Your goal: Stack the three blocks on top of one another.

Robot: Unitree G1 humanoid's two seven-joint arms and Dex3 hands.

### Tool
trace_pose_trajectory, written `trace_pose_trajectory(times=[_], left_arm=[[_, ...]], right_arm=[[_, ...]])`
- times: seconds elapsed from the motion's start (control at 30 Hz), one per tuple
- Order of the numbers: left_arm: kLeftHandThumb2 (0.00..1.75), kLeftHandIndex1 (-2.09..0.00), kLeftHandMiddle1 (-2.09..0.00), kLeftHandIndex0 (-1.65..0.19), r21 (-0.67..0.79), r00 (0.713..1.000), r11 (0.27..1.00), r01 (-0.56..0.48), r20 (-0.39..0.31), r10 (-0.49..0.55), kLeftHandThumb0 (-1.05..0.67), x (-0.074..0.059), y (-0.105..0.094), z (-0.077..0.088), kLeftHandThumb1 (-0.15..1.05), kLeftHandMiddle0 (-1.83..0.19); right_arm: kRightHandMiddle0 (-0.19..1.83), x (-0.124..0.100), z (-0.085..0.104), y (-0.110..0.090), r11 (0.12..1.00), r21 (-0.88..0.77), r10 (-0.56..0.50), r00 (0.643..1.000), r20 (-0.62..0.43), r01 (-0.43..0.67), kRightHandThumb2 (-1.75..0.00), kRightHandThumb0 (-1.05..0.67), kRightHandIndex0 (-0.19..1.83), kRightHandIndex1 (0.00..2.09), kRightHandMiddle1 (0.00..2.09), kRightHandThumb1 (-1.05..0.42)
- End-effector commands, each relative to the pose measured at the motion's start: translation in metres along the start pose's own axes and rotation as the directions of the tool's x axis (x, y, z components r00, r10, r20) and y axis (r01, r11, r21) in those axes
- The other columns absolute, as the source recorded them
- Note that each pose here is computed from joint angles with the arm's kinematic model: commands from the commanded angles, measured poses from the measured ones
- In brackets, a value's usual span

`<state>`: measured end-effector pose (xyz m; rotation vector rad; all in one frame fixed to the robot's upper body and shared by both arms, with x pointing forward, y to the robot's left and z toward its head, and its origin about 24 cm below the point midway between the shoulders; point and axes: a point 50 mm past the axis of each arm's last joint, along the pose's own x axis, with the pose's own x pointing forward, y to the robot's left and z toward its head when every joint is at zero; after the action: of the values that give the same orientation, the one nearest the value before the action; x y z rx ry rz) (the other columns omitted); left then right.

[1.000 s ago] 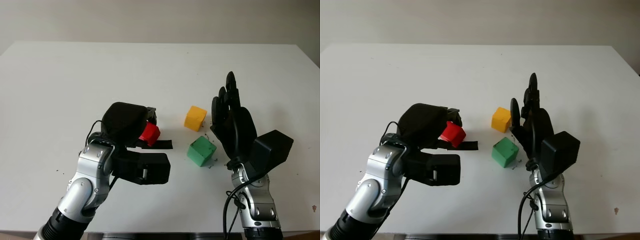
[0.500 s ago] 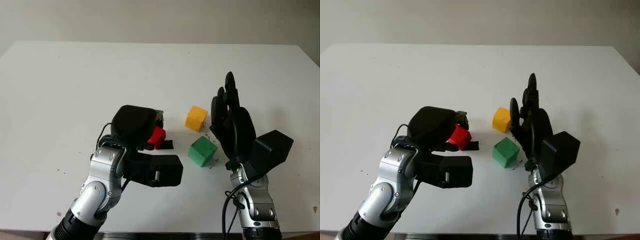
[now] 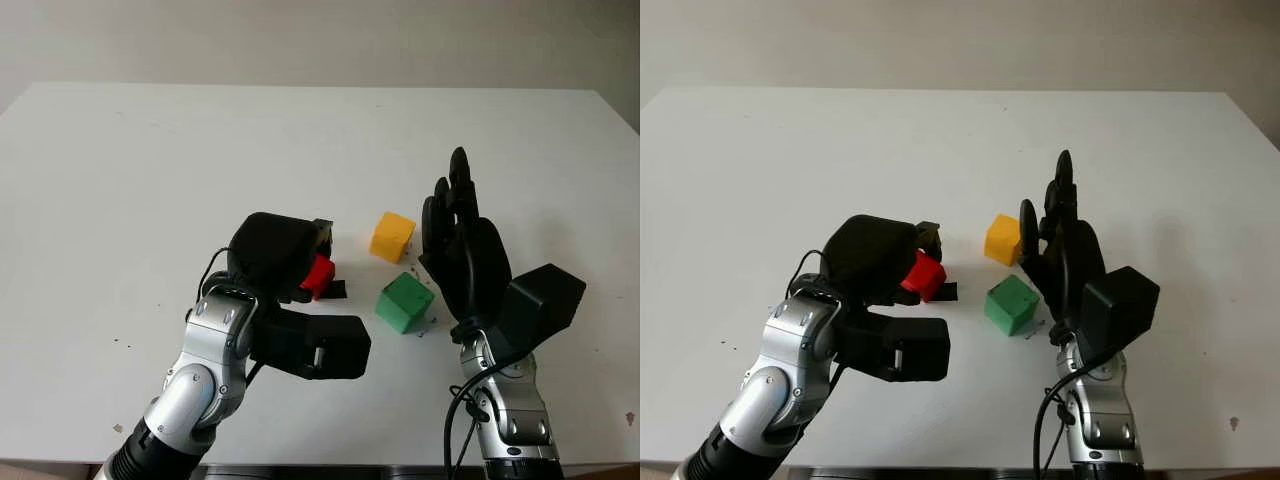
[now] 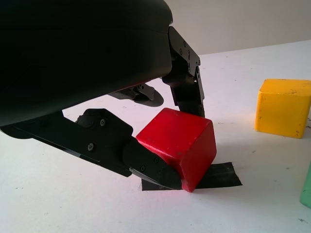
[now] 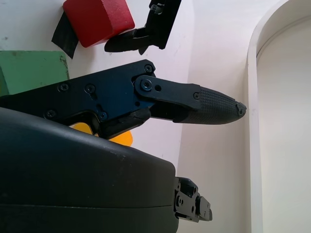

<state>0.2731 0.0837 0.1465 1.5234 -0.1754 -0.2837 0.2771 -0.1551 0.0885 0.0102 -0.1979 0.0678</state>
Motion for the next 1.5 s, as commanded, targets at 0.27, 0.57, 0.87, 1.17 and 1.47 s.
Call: trace_pose_trajectory(times=[0.27,0.57,0.87,1.17,1.47], left_arm=[[0.05,-0.07,-0.01,-0.02,-0.002,0.999,0.999,0.048,0.003,-0.048,-0.65,-0.002,-0.002,0.001,0.93,0.0],[0.05,0.0,0.0,0.19,-0.192,1.0,0.981,0.016,-0.023,-0.021,-0.77,-0.01,0.014,-0.019,0.94,0.19],[0.36,0.0,0.0,0.19,-0.604,0.949,0.736,-0.307,-0.133,0.286,-0.94,-0.072,0.054,-0.065,1.05,0.19],[0.58,-0.06,-0.07,0.1,-0.87,0.854,0.214,-0.444,-0.339,0.395,-0.7,-0.064,0.013,-0.111,1.05,0.09],[0.55,-0.06,-0.06,0.09,-0.916,0.884,0.014,-0.401,-0.383,0.268,-0.71,-0.046,-0.037,-0.122,1.05,0.06]], right_arm=[[-0.19,-0.001,0.001,0.0,1.0,0.012,-0.002,1.0,0.007,0.002,-0.58,-0.73,-0.19,0.0,0.0,-1.05],[-0.19,0.0,0.003,-0.003,1.0,0.007,0.004,1.0,0.017,-0.004,-0.57,-0.74,-0.19,0.0,0.0,-1.05],[-0.17,0.015,0.027,-0.027,0.986,-0.138,0.108,0.99,0.095,-0.094,-0.56,-0.77,-0.19,0.0,0.02,-1.05],[-0.02,0.061,0.074,-0.07,0.896,-0.425,0.222,0.959,0.174,-0.13,-0.32,-0.76,-0.08,0.07,0.09,-1.05],[0.17,0.098,0.109,-0.084,0.563,-0.795,0.37,0.929,-0.003,-0.227,-0.03,-0.72,0.09,0.13,0.15,-0.9]])
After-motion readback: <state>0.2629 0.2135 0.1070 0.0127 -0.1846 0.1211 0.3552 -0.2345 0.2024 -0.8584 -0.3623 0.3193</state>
